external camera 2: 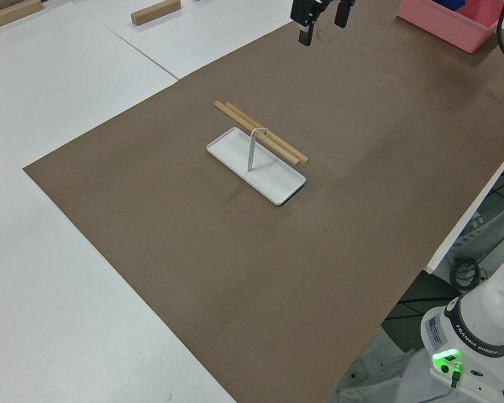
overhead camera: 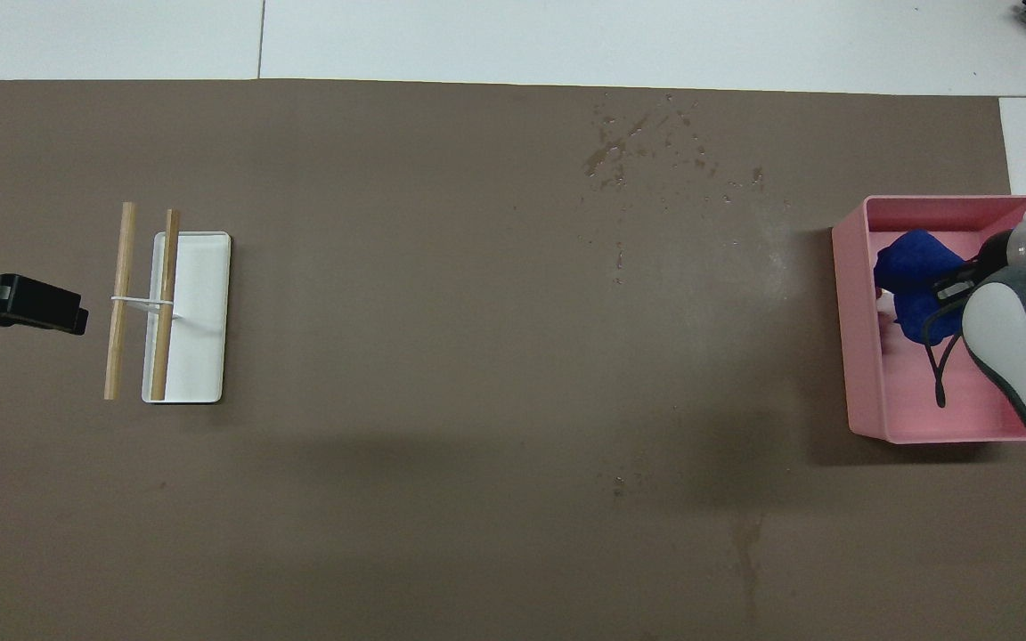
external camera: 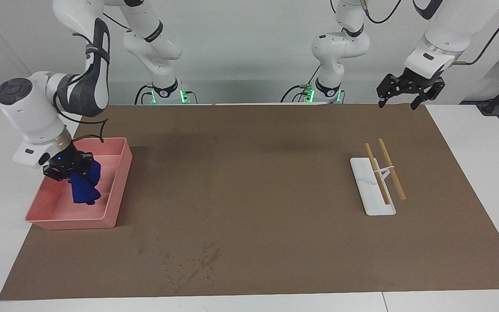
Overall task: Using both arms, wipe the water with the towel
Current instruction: 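Lower the towel into the pink bin and open the right gripper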
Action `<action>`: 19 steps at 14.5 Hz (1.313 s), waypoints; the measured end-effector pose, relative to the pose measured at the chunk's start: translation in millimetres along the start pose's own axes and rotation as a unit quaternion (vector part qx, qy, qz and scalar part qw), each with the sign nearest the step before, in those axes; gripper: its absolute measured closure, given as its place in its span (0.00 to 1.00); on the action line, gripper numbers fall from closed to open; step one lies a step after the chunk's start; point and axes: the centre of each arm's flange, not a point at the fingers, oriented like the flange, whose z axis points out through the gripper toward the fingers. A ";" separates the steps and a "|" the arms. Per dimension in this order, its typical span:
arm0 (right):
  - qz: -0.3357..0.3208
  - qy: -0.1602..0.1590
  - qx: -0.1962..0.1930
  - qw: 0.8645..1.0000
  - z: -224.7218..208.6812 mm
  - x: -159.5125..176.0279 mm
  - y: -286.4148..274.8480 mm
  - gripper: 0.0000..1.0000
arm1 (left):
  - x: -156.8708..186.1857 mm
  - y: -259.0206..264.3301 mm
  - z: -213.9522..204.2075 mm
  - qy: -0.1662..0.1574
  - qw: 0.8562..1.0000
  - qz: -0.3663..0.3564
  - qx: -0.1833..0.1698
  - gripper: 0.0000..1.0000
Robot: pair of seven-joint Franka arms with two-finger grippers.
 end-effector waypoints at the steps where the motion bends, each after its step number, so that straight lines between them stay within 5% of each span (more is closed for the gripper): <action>1: 0.000 0.000 0.000 1.000 -0.7 -0.2 0.3 0.67 | 0.0 0.0 0.0 0.000 1.000 0.000 0.000 0.00; 5: 0.005 -0.005 0.010 1.000 -15.3 -2.2 -1.2 0.26 | 0.0 0.0 0.0 0.000 1.000 0.000 0.000 0.00; 8: 0.014 0.003 0.031 0.999 -69.7 6.1 -11.4 0.00 | 0.0 0.0 0.0 0.000 1.000 0.000 0.000 0.00; 14: 0.081 0.030 0.055 0.995 -193.1 15.4 -108.5 0.00 | 0.0 0.0 0.0 0.000 1.000 0.000 0.000 0.00; 19: 0.113 0.030 0.057 0.992 -207.7 22.8 -140.4 0.00 | 0.0 0.0 0.0 0.000 1.000 0.000 0.000 0.00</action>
